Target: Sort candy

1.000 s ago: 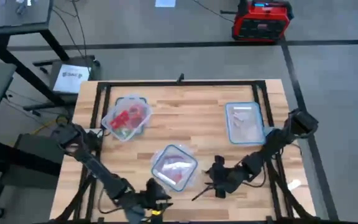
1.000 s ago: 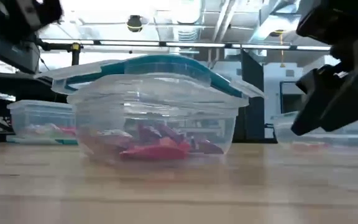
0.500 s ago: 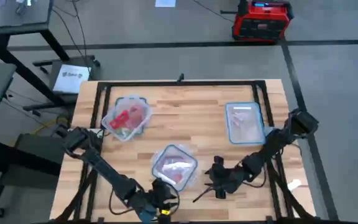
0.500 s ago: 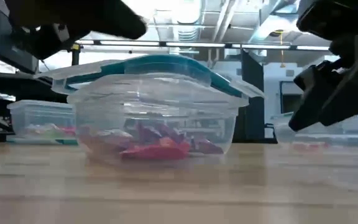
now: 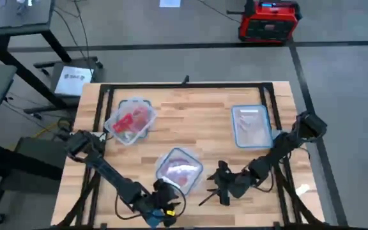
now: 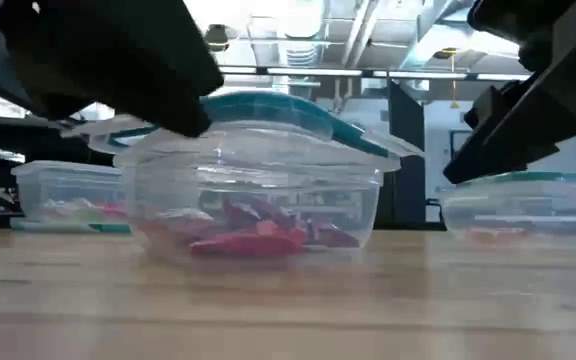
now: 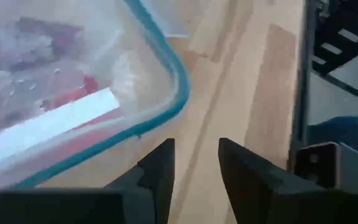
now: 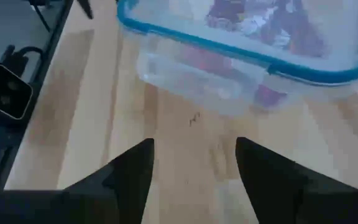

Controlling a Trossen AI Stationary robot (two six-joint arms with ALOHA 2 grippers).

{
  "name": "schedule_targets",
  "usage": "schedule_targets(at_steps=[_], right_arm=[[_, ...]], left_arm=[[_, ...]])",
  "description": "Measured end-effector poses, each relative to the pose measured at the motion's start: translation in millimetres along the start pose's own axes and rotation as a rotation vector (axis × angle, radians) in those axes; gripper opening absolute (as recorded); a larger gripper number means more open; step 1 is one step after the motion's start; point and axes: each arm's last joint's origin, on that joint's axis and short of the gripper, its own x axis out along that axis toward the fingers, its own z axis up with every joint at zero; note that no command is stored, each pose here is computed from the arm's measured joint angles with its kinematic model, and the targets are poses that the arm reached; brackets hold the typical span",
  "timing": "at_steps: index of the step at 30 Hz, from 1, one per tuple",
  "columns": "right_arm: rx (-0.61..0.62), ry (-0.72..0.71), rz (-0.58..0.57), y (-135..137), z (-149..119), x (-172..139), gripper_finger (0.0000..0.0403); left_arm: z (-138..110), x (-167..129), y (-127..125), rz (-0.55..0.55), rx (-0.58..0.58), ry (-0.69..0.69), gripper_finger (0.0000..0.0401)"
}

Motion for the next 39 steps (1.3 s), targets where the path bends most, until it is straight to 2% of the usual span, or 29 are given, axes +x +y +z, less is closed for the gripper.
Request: schedule_targets(at_steps=[8, 18, 23, 31, 39], right_arm=[[-0.001, 0.001, 0.0, -0.1, -0.2, 0.0, 0.0214], [-0.009, 0.002, -0.001, -0.2, -0.3, 0.0, 0.0214], [-0.009, 0.002, 0.0, -0.2, -0.2, -0.1, 0.0214], [-0.009, 0.002, 0.001, 0.1, -0.3, -0.2, 0.0214], [-0.013, 0.005, 0.002, 0.4, -0.9, -0.4, 0.0214]], left_arm=[[-0.9, -4.4, 7.2, 0.065, -0.006, 0.037, 0.0108], [9.1, -24.6, 24.6, 0.21, 0.048, 0.101, 0.0108], [19.5, -33.4, 33.4, 0.261, 0.134, 0.126, 0.0109], [35.2, -51.3, 58.5, 0.426, 0.253, 0.214, 0.0109], [37.7, -48.6, 48.7, 0.315, 0.206, 0.217, 0.0109]])
